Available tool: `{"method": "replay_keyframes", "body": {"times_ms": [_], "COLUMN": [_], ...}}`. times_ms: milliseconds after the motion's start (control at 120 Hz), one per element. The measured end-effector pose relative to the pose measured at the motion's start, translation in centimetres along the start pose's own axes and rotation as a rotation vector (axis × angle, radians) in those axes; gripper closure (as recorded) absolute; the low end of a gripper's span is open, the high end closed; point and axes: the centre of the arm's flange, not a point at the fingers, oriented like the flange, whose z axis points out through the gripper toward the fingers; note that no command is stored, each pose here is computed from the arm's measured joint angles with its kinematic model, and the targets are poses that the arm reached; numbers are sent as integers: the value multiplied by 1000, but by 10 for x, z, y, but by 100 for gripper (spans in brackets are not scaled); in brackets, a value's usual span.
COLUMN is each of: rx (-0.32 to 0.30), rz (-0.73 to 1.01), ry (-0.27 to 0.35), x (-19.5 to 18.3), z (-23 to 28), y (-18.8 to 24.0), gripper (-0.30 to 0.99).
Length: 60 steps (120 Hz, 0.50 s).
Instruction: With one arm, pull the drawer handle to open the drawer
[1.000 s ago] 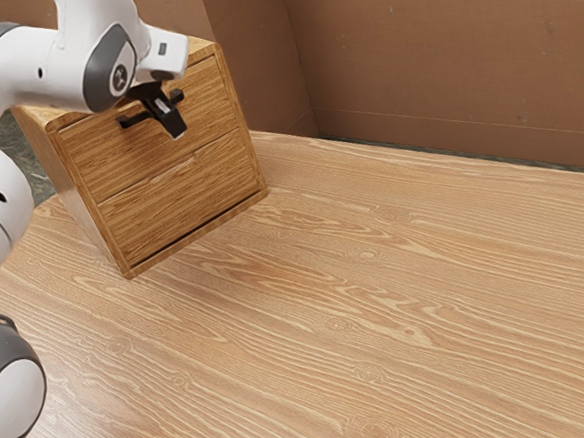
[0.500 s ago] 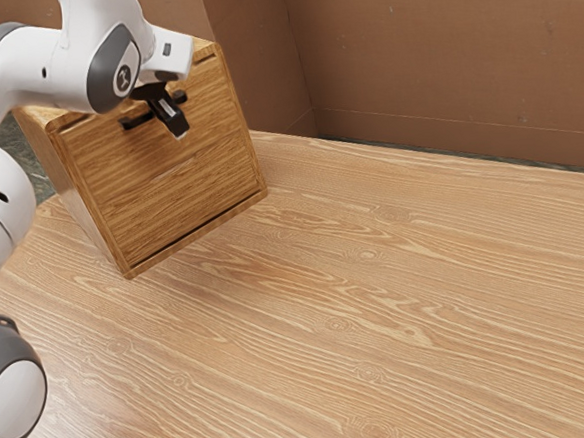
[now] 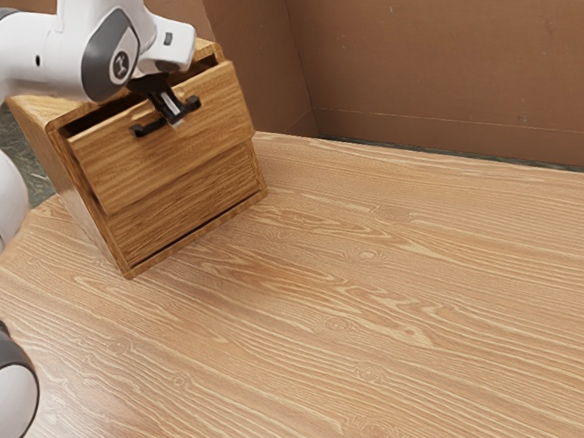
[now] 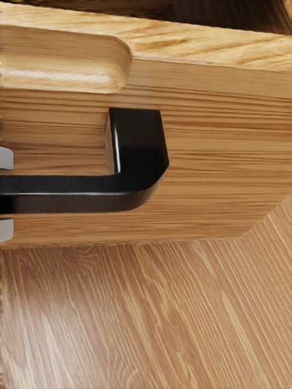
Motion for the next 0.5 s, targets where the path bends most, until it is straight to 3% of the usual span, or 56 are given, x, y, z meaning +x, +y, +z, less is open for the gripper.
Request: {"method": "replay_keyframes", "body": {"times_ms": [292, 500], "rx": [-2, -37], "rz": [10, 33], "ry": [0, -13], "x": [3, 6], "z": [-11, -8], "y": [7, 27], "gripper": [77, 78]}}
